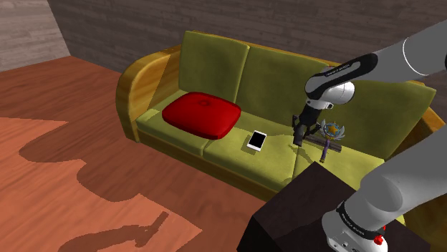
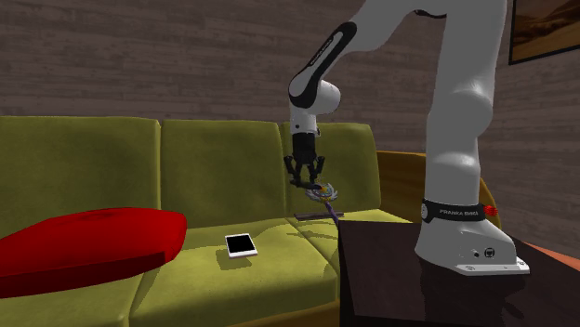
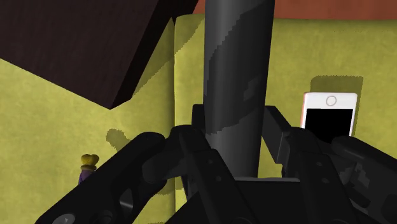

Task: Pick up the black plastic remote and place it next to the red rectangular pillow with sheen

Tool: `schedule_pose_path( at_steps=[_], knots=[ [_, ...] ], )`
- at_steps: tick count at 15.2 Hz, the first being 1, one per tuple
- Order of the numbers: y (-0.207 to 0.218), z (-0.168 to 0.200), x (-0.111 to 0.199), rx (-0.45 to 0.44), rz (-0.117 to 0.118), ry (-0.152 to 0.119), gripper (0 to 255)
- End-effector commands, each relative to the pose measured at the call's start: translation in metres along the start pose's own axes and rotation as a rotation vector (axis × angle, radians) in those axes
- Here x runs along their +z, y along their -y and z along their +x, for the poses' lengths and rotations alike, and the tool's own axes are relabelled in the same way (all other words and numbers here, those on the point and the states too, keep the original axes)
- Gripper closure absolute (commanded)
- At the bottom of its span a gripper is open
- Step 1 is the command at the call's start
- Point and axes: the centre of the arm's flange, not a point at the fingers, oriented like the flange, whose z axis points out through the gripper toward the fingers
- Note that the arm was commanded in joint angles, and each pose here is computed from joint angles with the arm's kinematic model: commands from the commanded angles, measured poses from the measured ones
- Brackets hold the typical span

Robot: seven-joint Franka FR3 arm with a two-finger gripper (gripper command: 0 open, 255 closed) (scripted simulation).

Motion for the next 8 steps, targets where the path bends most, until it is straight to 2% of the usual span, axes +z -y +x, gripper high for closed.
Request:
schedule_pose_path(
  at_steps=[1, 8],
  knots=[
    [0.013, 0.002, -0.003, 0.0, 0.0, 0.0, 255],
    [0.101, 0.031, -0.006, 0.0, 0.0, 0.0, 255]
  ],
)
